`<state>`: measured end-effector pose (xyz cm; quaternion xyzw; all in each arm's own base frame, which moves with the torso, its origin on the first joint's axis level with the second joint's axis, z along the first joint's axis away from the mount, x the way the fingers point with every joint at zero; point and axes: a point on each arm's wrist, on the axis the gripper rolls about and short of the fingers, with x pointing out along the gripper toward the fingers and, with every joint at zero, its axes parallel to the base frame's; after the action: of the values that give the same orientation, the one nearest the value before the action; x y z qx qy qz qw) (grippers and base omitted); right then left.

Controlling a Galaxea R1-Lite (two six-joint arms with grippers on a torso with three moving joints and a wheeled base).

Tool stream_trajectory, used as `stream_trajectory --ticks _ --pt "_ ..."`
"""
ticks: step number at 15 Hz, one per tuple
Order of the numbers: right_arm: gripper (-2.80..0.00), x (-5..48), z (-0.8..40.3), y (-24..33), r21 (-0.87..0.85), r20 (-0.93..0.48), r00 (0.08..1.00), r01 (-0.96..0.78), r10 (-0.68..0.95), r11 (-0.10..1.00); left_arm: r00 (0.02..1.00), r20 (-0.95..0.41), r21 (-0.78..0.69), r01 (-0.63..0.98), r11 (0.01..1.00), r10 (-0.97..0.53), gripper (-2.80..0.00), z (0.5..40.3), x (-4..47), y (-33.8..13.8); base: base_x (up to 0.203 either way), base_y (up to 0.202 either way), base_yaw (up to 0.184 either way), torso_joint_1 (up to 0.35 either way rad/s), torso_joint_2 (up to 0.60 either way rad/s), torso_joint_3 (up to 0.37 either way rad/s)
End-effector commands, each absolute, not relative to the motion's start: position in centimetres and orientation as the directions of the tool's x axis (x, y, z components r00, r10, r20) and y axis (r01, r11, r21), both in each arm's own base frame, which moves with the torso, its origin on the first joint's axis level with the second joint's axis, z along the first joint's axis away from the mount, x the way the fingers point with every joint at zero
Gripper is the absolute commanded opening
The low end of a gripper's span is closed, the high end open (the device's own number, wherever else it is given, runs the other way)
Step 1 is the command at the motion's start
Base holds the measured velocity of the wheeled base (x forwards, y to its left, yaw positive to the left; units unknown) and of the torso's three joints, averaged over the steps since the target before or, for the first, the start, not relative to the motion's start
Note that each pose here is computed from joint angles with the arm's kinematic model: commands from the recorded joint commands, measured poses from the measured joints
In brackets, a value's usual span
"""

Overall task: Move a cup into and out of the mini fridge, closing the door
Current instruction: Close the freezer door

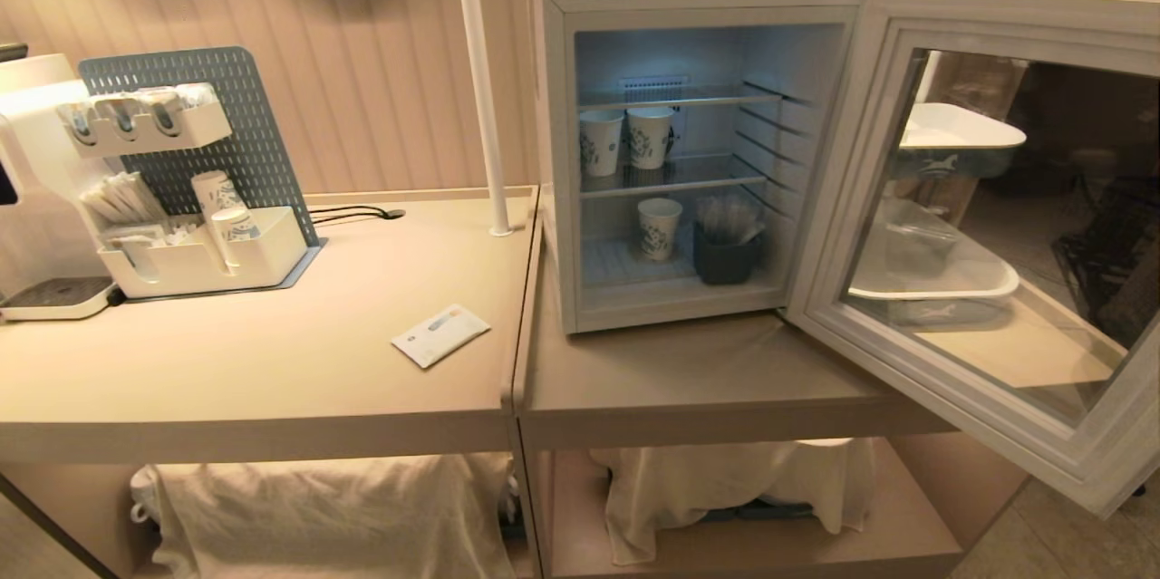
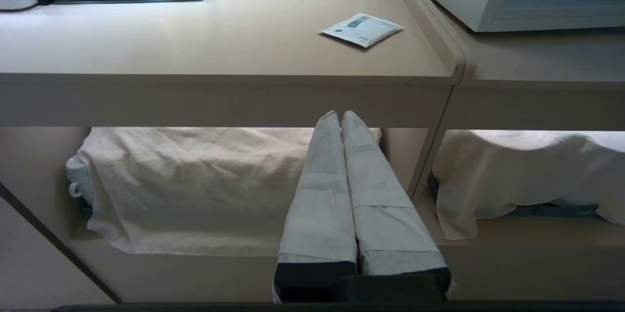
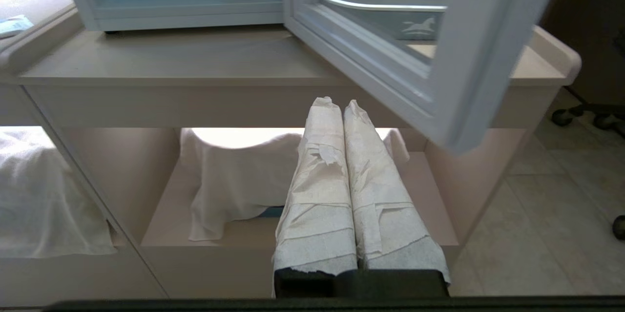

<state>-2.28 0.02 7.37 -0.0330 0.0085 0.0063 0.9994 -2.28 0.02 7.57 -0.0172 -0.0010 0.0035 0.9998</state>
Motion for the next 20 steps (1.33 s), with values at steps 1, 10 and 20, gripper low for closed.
stream_trajectory --ticks 1,10,20 --pt "-2.8 -2.28 7.38 0.02 -0.067 -0.017 1.0 -0.013 0.012 0.998 1.0 0.003 -0.035 -0.008 0.999 0.008 -2.8 7.58 -2.28 0.02 0.0 -0.198 -0.004 0.003 0.0 0.01" --pt "-2.8 -2.28 7.38 0.02 -0.067 -0.016 1.0 -0.013 0.012 0.998 1.0 0.002 -0.034 -0.008 0.999 0.008 -2.8 7.58 -2.27 0.02 0.0 -0.192 0.0 0.004 0.0 0.002" --pt "-2.8 -2.25 7.56 0.02 -0.065 -0.081 0.997 -0.018 0.013 0.998 1.0 0.002 -0.035 -0.008 0.999 0.008 -2.8 7.58 -2.27 0.02 0.0 -0.142 0.001 0.003 0.0 0.002"
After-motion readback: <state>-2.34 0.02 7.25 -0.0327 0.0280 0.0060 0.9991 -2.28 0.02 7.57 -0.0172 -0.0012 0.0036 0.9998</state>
